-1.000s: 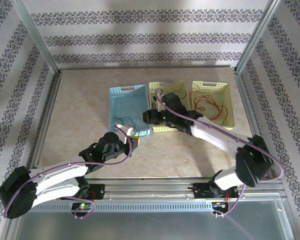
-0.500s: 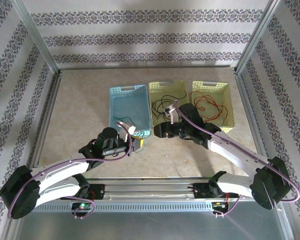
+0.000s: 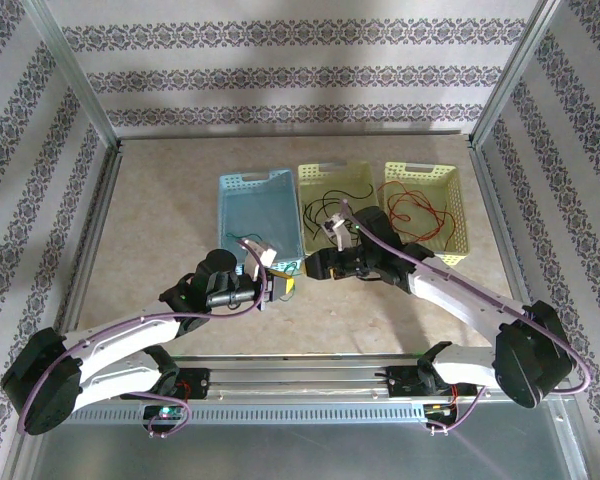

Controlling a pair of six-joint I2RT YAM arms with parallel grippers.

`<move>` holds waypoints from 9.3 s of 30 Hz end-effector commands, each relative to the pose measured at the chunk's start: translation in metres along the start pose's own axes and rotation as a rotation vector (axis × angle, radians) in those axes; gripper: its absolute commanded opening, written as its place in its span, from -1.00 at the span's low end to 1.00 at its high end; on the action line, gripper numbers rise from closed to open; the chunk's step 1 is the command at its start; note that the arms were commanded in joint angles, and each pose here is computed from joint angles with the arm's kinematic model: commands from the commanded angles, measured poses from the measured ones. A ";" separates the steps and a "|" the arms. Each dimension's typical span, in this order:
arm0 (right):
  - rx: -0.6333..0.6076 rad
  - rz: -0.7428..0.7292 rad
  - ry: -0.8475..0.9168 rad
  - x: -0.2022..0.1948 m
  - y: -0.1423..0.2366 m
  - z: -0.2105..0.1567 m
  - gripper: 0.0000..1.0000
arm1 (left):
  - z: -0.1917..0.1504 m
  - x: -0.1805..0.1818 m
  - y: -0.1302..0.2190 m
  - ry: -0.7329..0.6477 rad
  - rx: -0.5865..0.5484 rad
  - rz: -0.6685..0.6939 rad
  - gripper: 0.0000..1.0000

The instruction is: Untangle the cables

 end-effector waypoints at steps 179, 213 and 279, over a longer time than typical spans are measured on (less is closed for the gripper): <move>-0.903 -0.687 -0.565 -0.067 0.234 0.024 -1.00 | 0.032 -0.030 0.027 -0.297 -0.224 0.126 -1.00; -0.968 -0.466 -0.259 -0.024 0.250 0.094 -1.00 | 0.074 0.055 0.148 0.002 -0.709 0.701 -1.00; -0.150 0.255 0.197 0.072 -0.019 0.091 0.13 | 0.071 -0.008 0.069 -0.041 -0.369 0.147 -1.00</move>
Point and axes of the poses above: each hand's point on the last joint's axis, 136 mm out from that joint toward the fingers, its own y axis back along the fingers, its own x axis along the line the jaws close on, z = x × y, the point moved 4 cm from there along y, back along the fingers, and after that the axes turned 15 degrees about y, right-handed, at the moved point
